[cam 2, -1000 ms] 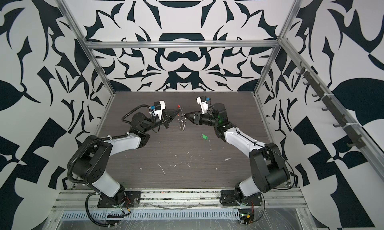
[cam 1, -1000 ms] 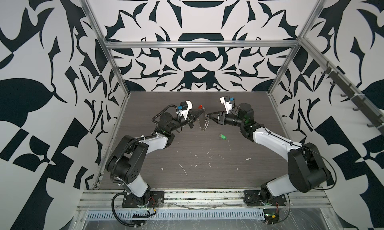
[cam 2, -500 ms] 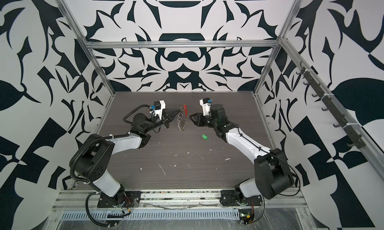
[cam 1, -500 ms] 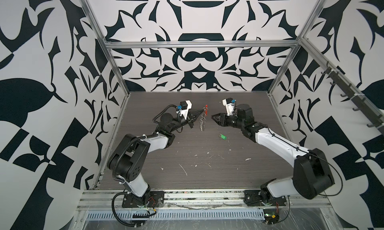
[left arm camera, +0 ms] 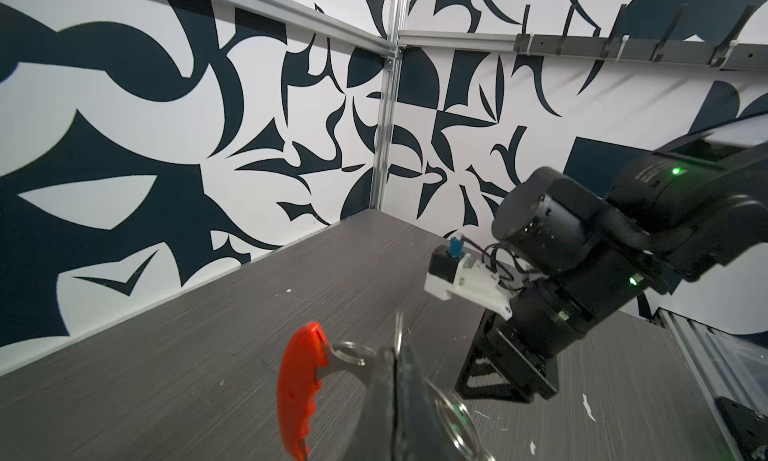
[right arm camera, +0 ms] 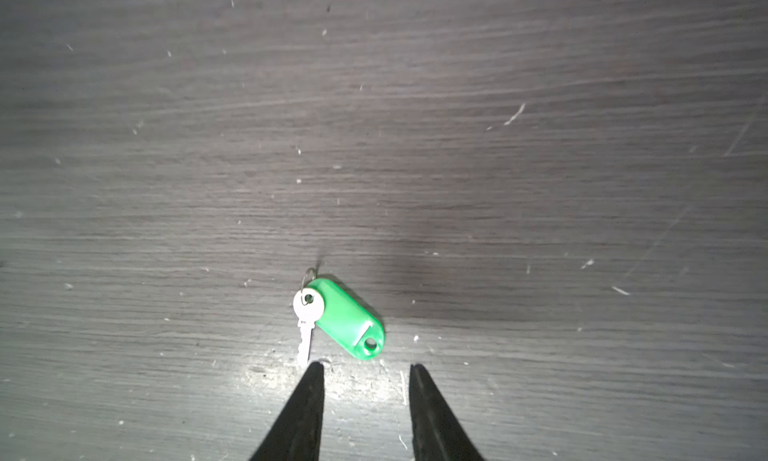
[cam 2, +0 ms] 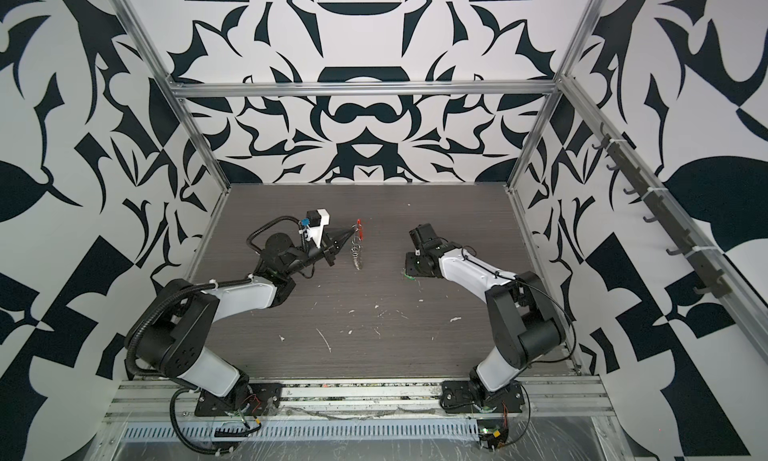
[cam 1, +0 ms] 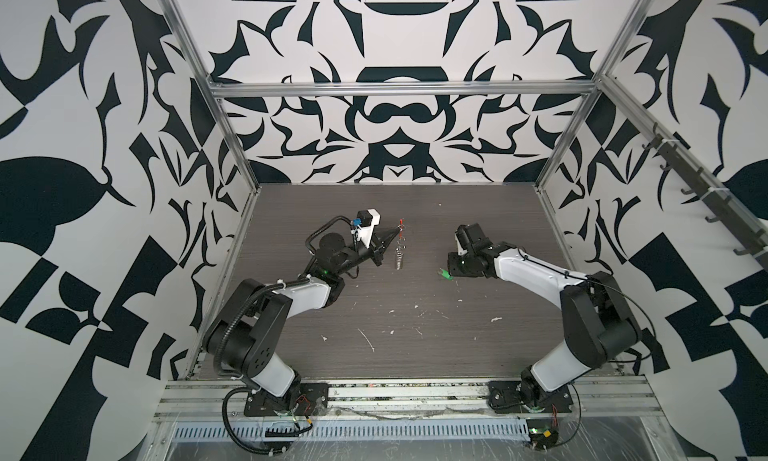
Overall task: Put the keys on the keyring
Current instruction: 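Lower the right gripper over the green-tag key on the table, then close the right gripper on the green-tag key's metal ring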
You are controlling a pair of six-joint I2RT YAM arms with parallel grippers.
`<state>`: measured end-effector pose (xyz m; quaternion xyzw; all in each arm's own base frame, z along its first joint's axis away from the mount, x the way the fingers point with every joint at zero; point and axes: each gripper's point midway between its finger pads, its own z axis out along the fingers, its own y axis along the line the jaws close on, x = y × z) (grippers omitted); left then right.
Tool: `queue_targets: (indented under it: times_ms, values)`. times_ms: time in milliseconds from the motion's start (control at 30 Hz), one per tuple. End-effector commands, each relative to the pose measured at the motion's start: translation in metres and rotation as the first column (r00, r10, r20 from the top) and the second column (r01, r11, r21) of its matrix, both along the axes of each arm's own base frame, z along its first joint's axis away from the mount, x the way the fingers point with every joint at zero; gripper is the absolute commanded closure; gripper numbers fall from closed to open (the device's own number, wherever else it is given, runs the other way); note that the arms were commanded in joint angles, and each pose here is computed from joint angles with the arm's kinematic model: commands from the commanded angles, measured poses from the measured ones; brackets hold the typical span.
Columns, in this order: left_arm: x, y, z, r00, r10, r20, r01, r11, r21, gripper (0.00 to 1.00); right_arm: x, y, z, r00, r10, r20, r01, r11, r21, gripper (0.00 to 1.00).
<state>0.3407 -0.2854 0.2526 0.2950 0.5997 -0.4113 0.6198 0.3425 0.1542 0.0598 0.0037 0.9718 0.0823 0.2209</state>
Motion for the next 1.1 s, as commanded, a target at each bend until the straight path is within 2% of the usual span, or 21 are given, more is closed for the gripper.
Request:
queue_targets:
  times_ms: [0,267,467,1067]
  values:
    - [-0.004,0.006,0.012,1.000,0.022,0.022,-0.022,1.000,-0.009,1.00,0.016,0.011,0.022,0.997,-0.009,0.071,0.009,1.000,-0.004,0.62]
    - [-0.009,0.006,0.012,1.000,0.012,-0.004,-0.012,1.000,-0.003,1.00,0.019,0.029,0.010,0.998,0.019,0.051,-0.017,0.999,-0.029,0.62]
    - [-0.011,0.007,0.014,1.000,0.008,-0.005,-0.008,1.000,-0.002,1.00,0.022,0.030,0.001,0.999,0.023,0.035,-0.022,0.999,-0.048,0.68]
    - [-0.009,0.004,0.016,1.000,-0.004,-0.018,0.004,1.000,-0.002,1.00,0.029,0.034,-0.010,0.999,0.048,0.009,-0.047,0.996,-0.073,0.76]
